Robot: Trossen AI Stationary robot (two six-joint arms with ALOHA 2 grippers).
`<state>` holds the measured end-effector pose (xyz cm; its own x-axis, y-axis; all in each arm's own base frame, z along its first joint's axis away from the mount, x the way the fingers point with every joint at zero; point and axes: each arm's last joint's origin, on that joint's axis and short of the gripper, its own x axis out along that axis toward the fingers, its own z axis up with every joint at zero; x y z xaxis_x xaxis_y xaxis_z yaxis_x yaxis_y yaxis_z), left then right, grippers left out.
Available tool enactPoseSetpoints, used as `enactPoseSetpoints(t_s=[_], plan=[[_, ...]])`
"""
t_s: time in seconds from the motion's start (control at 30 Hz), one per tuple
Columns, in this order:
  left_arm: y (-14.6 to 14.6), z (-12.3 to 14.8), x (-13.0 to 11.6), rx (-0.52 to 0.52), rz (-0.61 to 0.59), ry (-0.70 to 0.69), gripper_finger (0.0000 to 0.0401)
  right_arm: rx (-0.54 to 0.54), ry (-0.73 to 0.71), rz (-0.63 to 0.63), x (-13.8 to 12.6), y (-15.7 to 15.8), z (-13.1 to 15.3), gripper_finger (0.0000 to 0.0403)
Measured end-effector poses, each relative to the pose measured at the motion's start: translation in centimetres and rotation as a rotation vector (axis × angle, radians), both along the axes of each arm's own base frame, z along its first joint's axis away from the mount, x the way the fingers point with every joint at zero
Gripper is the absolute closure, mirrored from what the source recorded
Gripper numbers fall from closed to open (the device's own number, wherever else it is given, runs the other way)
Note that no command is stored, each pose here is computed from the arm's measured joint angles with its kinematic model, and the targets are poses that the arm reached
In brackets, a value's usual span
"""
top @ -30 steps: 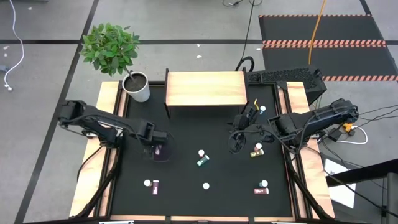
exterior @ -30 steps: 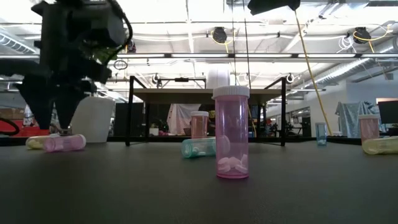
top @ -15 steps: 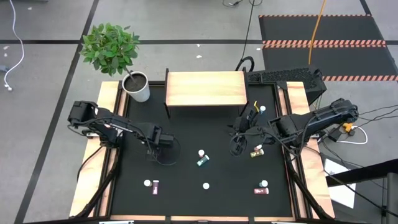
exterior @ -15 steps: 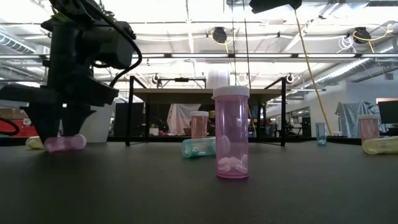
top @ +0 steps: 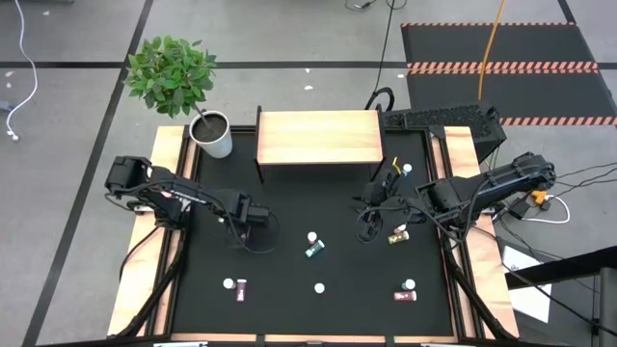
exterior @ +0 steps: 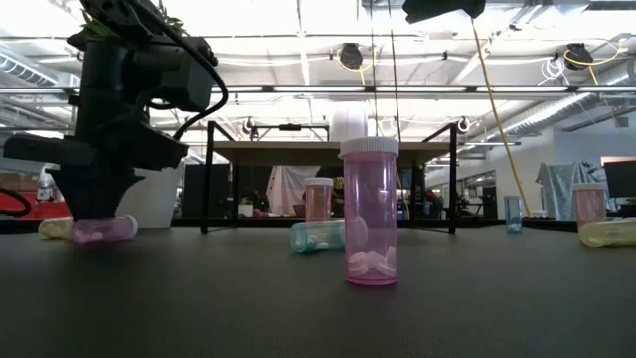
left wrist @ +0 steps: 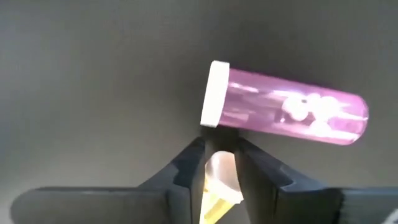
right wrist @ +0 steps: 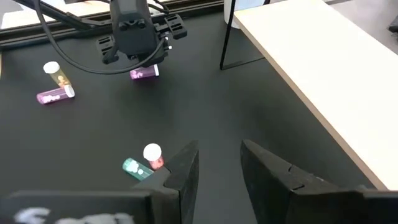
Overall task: Pick and place medicine bottles onto shelf by color
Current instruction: Put the top left yellow pill bottle on the shelf
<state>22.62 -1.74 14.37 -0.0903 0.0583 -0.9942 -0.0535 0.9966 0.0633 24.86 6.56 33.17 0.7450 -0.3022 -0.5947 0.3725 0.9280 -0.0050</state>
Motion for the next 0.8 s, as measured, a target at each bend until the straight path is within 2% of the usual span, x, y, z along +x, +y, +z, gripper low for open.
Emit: enactPoseSetpoints(t_s=[0.33, 0.53, 0.7, 0.8], plan=[[0.1, 0.5, -1.0, 0.010, 0.037, 0.073, 0.0353, 0.003, -0.011, -0.001, 0.1, 0.0, 0.1, 0.0289], [0.2, 3.1, -1.3, 0.005, 0.054, 0.010, 0.0372, 0.018, -0.015, -0.013, 0.1, 0.0, 0.1, 0.0289], [0.5, 5.3, -1.6, -0.003, 0.088, -0.082, 0.0368, -0.001, -0.008, -0.001, 0.1, 0.0, 0.1, 0.0289], [0.5, 5.3, -1.6, -0.005, 0.059, -0.082, 0.0345, 0.000, -0.008, -0.004, 0.1, 0.0, 0.1, 0.0289]])
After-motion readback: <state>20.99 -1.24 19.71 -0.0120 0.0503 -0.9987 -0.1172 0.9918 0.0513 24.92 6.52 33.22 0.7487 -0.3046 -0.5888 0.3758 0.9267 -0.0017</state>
